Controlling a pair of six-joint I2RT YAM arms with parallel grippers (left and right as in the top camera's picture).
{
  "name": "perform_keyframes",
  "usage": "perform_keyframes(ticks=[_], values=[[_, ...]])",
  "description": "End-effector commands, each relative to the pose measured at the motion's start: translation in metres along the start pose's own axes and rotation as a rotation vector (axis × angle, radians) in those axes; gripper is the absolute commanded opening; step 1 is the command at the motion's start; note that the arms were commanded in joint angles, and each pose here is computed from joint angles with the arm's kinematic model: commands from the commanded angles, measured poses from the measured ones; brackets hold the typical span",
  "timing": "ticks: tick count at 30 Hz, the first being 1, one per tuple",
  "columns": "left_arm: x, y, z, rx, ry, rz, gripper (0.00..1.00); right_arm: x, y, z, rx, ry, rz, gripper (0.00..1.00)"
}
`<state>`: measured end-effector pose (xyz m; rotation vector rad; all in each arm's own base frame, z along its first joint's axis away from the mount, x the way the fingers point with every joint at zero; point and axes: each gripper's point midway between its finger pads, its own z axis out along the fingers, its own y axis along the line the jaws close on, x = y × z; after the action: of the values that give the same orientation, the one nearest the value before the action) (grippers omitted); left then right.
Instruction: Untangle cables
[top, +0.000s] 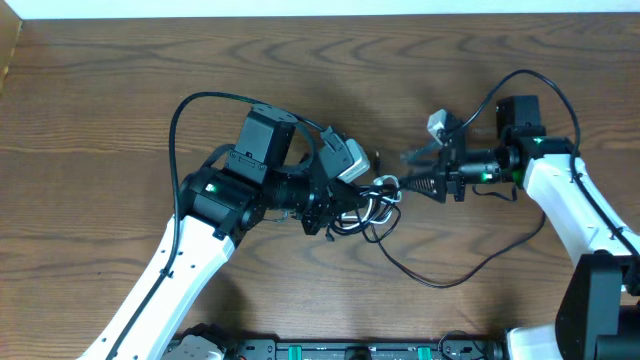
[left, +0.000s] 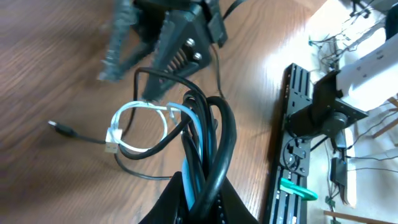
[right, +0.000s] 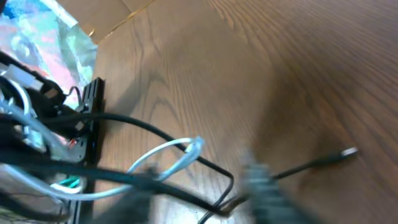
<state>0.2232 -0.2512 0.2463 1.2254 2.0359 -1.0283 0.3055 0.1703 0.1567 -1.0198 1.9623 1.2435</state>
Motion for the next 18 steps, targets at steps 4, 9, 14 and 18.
perform_keyframes(ticks=[4, 9, 14, 18], values=[[-0.001, 0.023, -0.004, -0.142, 0.031, 0.029, 0.08, 0.001, 0.005, 0.005, -0.028, 0.0, 0.01, 0.01], [0.009, 0.054, -0.012, -0.332, 0.078, -0.067, 0.08, 0.016, -0.011, 0.003, 0.077, 0.079, 0.181, 0.01], [0.018, 0.081, -0.025, -0.511, 0.1, -0.172, 0.45, 0.051, -0.054, -0.012, 0.395, 0.216, 0.494, 0.01], [0.018, 0.082, -0.025, -0.516, 0.099, -0.171, 0.47, 0.077, -0.082, -0.038, 0.678, 0.272, 0.696, 0.01]])
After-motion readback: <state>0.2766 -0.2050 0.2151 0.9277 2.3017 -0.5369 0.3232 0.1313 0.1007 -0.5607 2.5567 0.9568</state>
